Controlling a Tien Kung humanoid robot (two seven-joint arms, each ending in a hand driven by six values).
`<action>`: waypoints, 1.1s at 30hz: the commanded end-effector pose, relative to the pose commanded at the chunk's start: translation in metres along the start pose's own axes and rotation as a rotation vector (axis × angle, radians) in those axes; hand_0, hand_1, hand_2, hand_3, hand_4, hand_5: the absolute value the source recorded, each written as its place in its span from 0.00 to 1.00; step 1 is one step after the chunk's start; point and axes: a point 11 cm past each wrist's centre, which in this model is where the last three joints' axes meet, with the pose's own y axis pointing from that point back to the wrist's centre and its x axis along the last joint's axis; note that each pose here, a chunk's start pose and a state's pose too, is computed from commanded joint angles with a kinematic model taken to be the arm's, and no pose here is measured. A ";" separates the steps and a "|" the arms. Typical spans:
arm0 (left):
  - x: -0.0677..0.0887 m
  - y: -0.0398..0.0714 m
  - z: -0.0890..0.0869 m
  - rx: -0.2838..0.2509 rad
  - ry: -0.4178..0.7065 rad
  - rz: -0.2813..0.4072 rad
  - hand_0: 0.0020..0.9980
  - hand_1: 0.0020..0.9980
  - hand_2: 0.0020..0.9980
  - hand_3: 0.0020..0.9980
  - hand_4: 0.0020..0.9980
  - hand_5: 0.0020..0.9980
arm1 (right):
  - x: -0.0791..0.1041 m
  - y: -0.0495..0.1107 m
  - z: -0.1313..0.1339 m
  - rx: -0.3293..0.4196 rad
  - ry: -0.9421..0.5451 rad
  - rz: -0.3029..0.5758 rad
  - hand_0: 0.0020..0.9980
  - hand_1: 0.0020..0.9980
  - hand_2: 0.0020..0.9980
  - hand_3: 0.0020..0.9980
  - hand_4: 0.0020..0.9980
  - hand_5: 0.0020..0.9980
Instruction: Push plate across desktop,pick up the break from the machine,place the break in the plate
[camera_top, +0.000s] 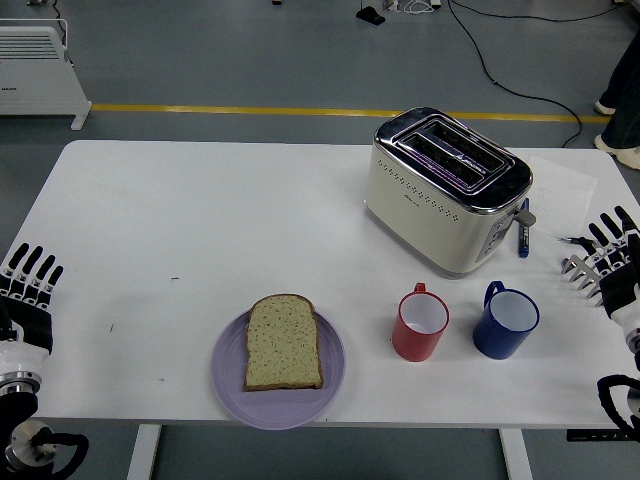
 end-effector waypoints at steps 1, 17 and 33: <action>0.000 0.000 0.000 0.000 0.000 0.000 0.78 0.76 0.77 0.71 0.55 1.00 | 0.000 0.000 0.000 -0.001 0.001 0.000 0.80 0.78 0.80 0.78 0.50 0.45; -0.009 -0.008 0.018 0.043 0.023 -0.022 0.78 0.77 0.77 0.71 0.55 1.00 | -0.001 -0.002 0.000 -0.019 0.037 -0.049 0.79 0.77 0.79 0.78 0.49 0.46; -0.012 -0.009 0.027 0.100 0.093 -0.033 0.78 0.77 0.78 0.71 0.54 1.00 | 0.003 -0.002 0.005 -0.035 0.058 -0.055 0.78 0.77 0.79 0.78 0.49 0.46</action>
